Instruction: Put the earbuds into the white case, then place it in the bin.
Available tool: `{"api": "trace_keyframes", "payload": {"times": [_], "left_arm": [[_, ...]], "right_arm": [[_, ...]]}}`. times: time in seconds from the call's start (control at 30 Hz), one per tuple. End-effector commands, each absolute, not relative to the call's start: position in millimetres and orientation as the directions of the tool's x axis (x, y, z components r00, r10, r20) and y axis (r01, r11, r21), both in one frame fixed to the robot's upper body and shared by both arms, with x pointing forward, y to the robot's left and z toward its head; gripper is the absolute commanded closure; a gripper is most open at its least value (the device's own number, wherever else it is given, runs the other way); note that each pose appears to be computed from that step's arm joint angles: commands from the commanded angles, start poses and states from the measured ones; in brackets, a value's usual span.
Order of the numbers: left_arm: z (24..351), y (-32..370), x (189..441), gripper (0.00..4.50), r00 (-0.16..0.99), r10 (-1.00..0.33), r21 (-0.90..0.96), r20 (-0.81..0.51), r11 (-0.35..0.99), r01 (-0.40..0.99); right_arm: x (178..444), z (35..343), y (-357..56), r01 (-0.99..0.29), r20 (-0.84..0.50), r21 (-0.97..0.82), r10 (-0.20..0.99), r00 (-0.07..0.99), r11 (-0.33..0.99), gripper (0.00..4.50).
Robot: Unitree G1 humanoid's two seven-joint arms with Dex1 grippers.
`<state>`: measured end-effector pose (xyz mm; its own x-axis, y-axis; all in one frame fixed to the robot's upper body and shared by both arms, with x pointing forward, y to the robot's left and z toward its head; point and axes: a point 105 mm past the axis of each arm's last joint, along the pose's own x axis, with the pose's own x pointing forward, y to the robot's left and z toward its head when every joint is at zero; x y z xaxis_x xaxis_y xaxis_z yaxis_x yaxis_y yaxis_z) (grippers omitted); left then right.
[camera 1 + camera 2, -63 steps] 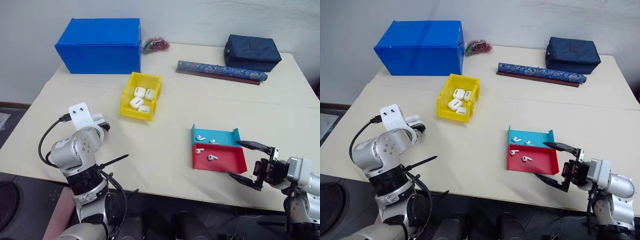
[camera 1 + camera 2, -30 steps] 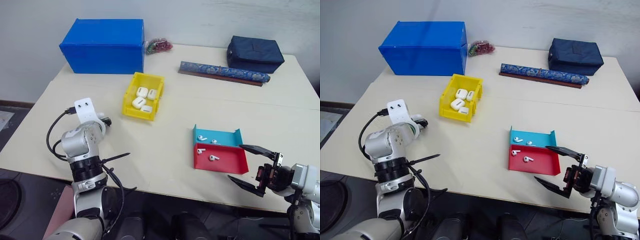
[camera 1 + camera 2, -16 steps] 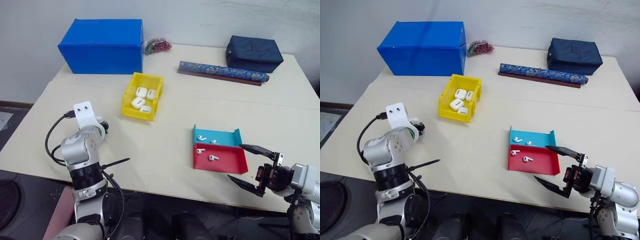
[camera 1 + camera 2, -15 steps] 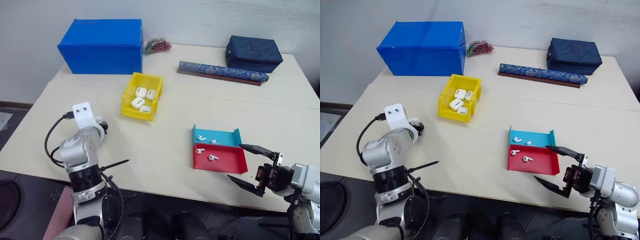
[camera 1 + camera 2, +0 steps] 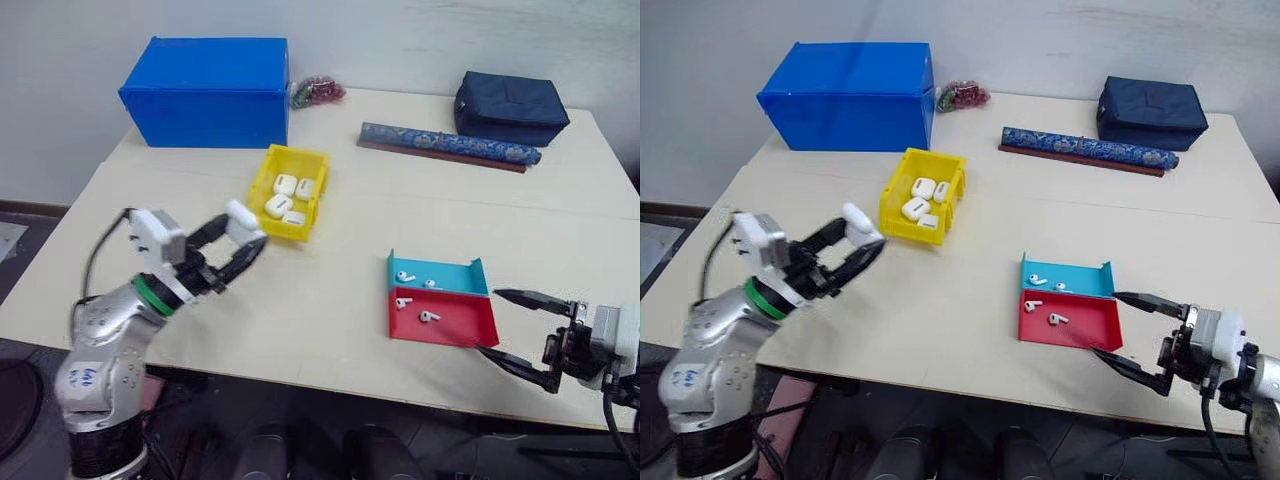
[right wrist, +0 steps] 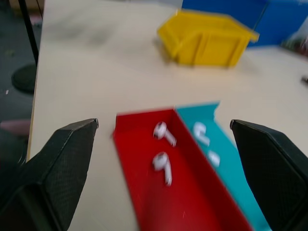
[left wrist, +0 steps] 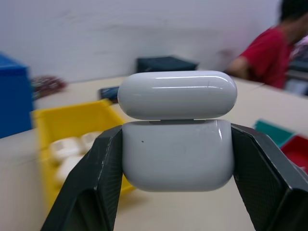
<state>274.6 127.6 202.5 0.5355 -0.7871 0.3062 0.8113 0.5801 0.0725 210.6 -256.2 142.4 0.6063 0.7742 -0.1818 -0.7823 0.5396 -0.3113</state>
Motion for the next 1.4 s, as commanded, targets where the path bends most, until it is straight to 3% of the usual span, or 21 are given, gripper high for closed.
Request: {"api": "trace_keyframes", "payload": {"times": [0.03,0.1,0.2,0.27,0.37,0.53,0.63,0.8,1.13,1.4], "left_arm": [[223.9,94.0,252.1,1.7,0.26,-0.845,0.161,0.467,0.371,0.914],[224.3,78.5,241.3,1.7,0.118,-0.855,0.127,0.506,0.208,0.97],[217.7,58.3,234.0,1.7,-0.034,-0.856,0.218,0.515,0.093,0.972],[211.5,49.0,230.9,1.7,-0.111,-0.857,0.233,0.503,0.01,0.972],[210.5,44.8,233.5,1.7,-0.141,-0.839,0.259,0.526,0.0,0.966],[205.4,44.2,233.1,1.7,-0.168,-0.823,0.278,0.543,-0.013,0.961],[203.8,50.0,231.4,1.7,-0.171,-0.799,0.263,0.576,-0.016,0.965],[180.7,59.0,237.5,1.7,-0.113,-0.851,0.232,0.513,0.011,0.973],[174.6,62.1,235.7,1.7,-0.067,-0.864,0.225,0.499,0.054,0.973],[174.4,68.2,230.4,1.7,-0.057,-0.876,0.221,0.478,0.057,0.974]], "right_arm": [[207.5,152.6,-285.4,-0.688,-0.264,-0.357,0.638,0.723,0.632,0.0],[198.2,147.5,-295.8,-0.695,-0.327,-0.357,0.613,0.719,0.624,0.0],[191.0,140.6,-309.4,-0.662,-0.384,-0.329,0.545,0.745,0.673,0.0],[190.0,136.3,-311.0,-0.663,-0.451,-0.329,0.505,0.736,0.673,0.0],[195.5,143.3,-290.5,-0.698,-0.441,-0.297,0.555,0.706,0.652,0.0],[213.1,163.0,-241.1,-0.79,-0.451,-0.244,0.656,0.606,0.563,0.0],[216.8,169.2,-219.1,-0.829,-0.483,-0.213,0.682,0.549,0.517,0.64],[229.9,163.3,-183.4,-0.879,-0.598,-0.197,0.658,0.458,0.433,2.4],[265.8,144.4,-171.9,-0.879,-0.699,-0.325,0.538,0.471,0.349,2.4],[280.2,133.7,-168.5,-0.892,-0.736,-0.34,0.506,0.45,0.299,2.4]]}}
